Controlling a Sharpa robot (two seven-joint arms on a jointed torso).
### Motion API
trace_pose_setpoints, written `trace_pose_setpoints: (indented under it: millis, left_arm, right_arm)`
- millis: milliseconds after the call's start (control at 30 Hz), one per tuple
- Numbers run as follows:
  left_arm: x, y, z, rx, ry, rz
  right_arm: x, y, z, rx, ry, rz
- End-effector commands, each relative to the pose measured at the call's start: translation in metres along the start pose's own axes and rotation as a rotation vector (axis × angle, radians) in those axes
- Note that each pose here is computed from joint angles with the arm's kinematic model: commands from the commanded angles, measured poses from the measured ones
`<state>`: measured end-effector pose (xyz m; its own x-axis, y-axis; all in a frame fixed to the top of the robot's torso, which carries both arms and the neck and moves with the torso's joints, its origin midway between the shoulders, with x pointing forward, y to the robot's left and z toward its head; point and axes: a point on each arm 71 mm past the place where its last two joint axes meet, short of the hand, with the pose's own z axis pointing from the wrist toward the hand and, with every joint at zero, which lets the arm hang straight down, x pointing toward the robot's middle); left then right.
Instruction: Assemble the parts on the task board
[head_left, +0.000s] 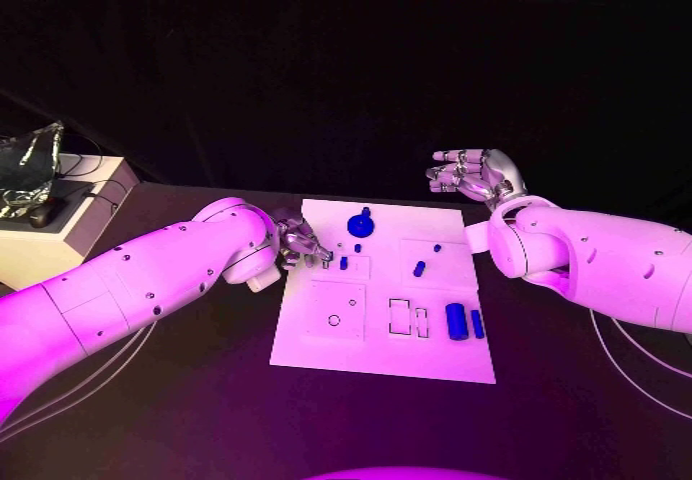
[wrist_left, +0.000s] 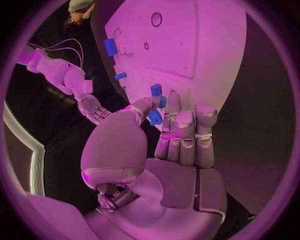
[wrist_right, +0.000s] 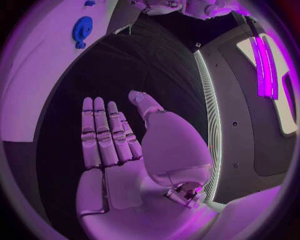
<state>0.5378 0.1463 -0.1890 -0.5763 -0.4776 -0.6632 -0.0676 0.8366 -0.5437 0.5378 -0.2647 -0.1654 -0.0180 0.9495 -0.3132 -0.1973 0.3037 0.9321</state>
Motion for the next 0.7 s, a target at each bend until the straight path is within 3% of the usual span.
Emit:
trace_pose_setpoints:
  millis: [33,400,700]
  left_arm:
    - [0.0004,-0.0032,0.0001,-0.004,0.044,0.007]
    - [-0.0048,-0.0066,-0.0009,-0.007,0.049,0.022]
    - [-0.0084,-0.0038,0.0015,-0.037,0.145,0.017]
  right_arm:
    - [0.0018,0.0002,0.0001,-0.005,0.017,0.008]
    - [0.0026,0.0000,0.0002,-0.004,0.019,0.008]
    - [0.0030,0.0001,0.0000,-0.003,0.020,0.009]
